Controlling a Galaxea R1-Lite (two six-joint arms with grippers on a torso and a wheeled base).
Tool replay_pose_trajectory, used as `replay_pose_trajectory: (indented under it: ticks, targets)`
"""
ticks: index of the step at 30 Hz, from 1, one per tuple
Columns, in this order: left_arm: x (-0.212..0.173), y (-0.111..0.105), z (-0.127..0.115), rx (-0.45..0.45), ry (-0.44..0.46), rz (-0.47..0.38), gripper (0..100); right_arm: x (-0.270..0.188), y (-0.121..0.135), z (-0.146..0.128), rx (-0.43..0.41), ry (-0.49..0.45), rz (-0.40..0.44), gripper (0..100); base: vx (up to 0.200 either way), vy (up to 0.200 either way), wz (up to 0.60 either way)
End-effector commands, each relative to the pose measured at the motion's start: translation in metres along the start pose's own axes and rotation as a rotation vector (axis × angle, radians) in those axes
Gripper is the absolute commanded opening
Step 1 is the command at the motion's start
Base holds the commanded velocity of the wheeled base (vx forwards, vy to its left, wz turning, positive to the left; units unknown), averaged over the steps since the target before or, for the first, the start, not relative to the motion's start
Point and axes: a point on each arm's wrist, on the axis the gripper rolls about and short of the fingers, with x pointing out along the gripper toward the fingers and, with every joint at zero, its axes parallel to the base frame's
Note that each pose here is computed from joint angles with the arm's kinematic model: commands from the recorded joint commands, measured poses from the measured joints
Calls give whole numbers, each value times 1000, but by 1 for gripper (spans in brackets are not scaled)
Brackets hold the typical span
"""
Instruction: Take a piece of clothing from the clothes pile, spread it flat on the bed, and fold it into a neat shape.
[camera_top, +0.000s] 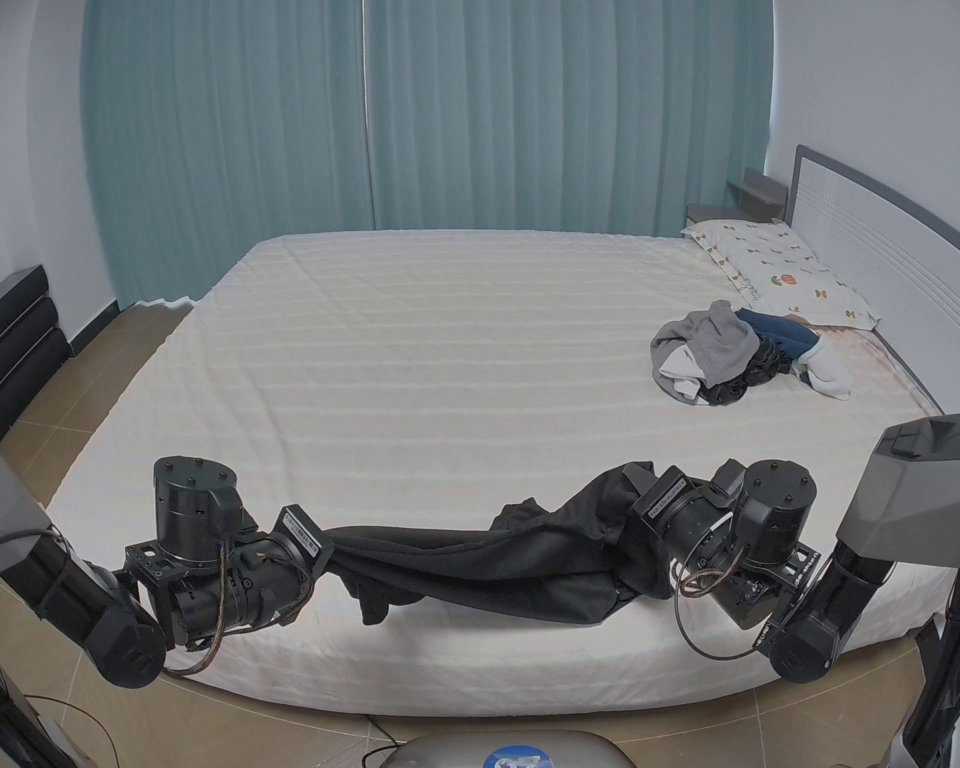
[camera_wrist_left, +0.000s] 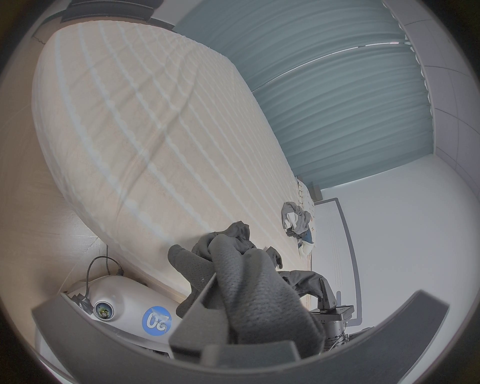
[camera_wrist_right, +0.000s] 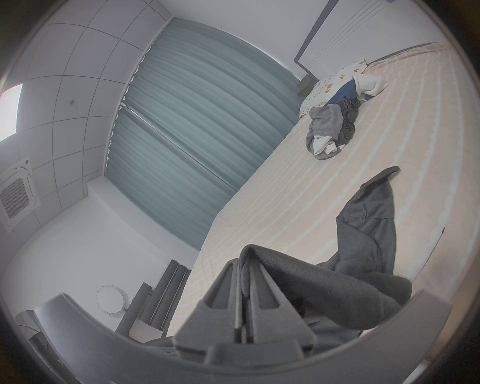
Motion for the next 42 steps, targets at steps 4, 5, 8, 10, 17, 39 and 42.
replay_pose_trajectory:
  ticks: [4, 5, 8, 10, 17, 39, 42]
  targets:
    - [0, 0, -2, 3, 9, -1, 0, -4, -2, -1, -6, 6, -7, 0, 0, 0, 0]
    - [0, 0, -2, 3, 9, -1, 0, -6, -2, -1, -6, 11, -8, 0, 0, 0, 0]
    - [0, -1, -4, 8, 15, -5, 0, -9, 0, 3, -4, 5, 1, 0, -200, 0, 0]
    - [-1, -3, -4, 12, 16, -13, 0, -12, 1, 4, -9, 7, 1, 0, -200, 0, 0]
    - [-10, -10, -7, 29, 20, -51, 0, -35, 6, 13, -19, 71, 52, 0, -200, 0, 0]
    - [-74, -69, 14, 207, -158, -326, 0, -128, 89, 121, -229, -153, 385, 0, -82, 0, 0]
    - [-73, -88, 23, 258, -208, -287, 0, -147, 118, 154, -225, -207, 406, 0, 0, 0, 0]
